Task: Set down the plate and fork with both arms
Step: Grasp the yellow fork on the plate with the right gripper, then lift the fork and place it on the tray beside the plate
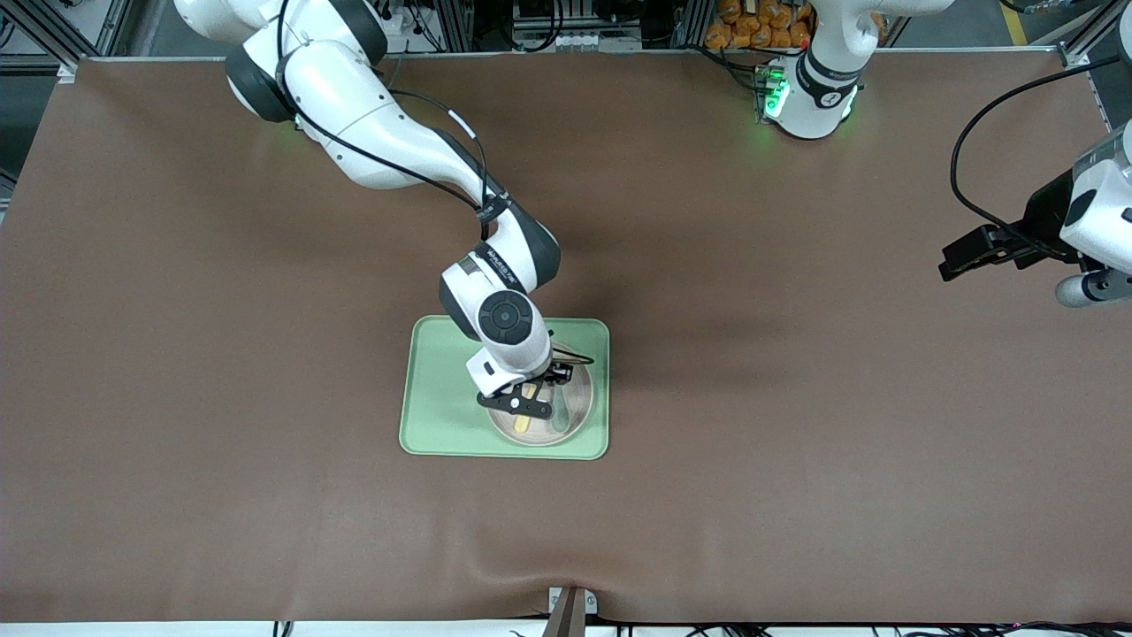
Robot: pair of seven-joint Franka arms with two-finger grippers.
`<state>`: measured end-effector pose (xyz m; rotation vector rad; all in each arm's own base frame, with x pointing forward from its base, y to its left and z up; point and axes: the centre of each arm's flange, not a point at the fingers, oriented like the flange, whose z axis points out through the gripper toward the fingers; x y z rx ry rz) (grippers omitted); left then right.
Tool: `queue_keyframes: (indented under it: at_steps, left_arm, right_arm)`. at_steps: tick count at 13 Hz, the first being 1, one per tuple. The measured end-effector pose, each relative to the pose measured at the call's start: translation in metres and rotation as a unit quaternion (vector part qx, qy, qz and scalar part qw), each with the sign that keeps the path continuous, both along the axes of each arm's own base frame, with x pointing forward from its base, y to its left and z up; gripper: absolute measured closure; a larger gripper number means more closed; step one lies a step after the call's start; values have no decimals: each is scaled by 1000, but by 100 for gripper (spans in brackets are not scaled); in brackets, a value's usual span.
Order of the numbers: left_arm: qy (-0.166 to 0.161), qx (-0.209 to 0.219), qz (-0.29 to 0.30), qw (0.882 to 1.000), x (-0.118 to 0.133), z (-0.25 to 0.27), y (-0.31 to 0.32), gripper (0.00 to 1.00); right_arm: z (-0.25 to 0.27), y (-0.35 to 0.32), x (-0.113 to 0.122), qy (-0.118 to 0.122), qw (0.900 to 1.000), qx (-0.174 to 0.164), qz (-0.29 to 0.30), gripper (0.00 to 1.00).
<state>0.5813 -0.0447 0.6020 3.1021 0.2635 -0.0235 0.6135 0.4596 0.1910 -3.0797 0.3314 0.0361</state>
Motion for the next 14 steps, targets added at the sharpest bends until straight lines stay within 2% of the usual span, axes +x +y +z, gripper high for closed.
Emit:
queue_keyframes:
  at_steps: [1,2,3,9,11,14]
  left_arm:
    - [0,0,0,1000,0,0,0,0]
    - [0,0,1,1000,0,0,1,0]
    - [2,0,0,1000,-1,0,1,0]
    - [-6,8,-8,1000,-1,5,3,0]
    - [-7,12,-14,1000,-1,6,4,0]
    - [-12,17,-35,999,-4,11,10,0]
  right_arm:
    - [0,0,0,0,1000,0,0,57]
    - [0,-1,0,-1,1000,-2,1,63]
    - [1,-1,1,-2,1000,-4,1,75]
    - [12,-10,12,-3,1000,-11,-8,76]
    - [29,-21,23,6,1000,-18,-18,78]
    - [65,-52,48,4,999,-16,-32,78]
